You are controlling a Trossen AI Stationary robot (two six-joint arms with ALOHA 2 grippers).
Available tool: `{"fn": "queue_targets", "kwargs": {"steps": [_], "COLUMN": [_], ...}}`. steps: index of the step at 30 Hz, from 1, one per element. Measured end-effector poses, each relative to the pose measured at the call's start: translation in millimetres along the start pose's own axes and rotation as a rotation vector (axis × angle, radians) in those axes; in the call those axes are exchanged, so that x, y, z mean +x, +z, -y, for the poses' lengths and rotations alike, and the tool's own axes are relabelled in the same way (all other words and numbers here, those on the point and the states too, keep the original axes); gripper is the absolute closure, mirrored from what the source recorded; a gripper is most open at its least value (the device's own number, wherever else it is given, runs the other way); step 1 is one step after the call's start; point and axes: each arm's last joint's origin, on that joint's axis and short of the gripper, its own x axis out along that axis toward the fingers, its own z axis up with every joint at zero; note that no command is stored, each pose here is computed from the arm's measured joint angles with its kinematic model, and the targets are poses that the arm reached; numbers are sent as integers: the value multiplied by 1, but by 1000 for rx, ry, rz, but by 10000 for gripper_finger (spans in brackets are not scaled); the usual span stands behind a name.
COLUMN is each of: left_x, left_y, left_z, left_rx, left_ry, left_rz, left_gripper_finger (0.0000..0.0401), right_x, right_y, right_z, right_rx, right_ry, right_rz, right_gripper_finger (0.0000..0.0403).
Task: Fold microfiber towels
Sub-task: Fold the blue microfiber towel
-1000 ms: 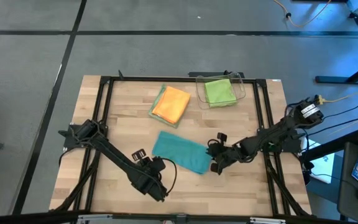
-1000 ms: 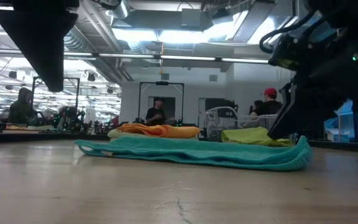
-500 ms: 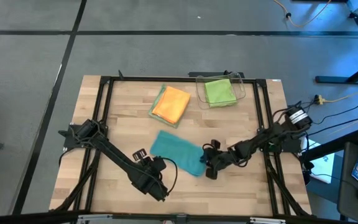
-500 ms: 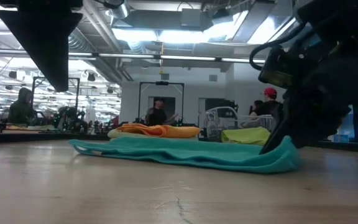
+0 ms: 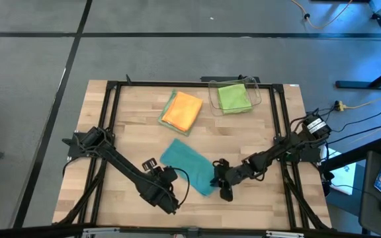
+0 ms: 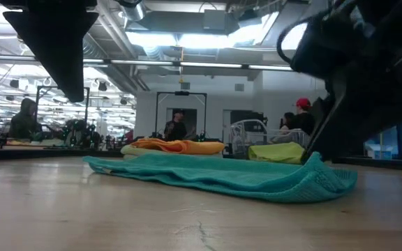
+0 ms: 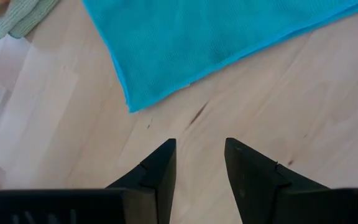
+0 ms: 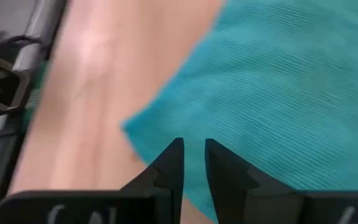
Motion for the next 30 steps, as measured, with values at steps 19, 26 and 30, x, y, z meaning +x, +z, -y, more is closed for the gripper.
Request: {"fn": "queue_targets", "kwargs": {"steps": [19,26,30], "left_x": [-5,8,19], "left_y": [21,62,75], "left_z": [32,52,50], "left_rx": [-144,-171,-162], "left_ry": [-320,-491,-507], "left_rz": [178,375,356], "left_gripper_finger": [272,271,261], "right_x": [-67,-80,-81], "right_y": [30,23,21], "right_z": [-4,1,1], "right_rx": [-542,-535,-540], "right_ry": [-41,-43,-29], "right_rz": [-247,-373,-394], "right_gripper_finger": [334,334,334]}}
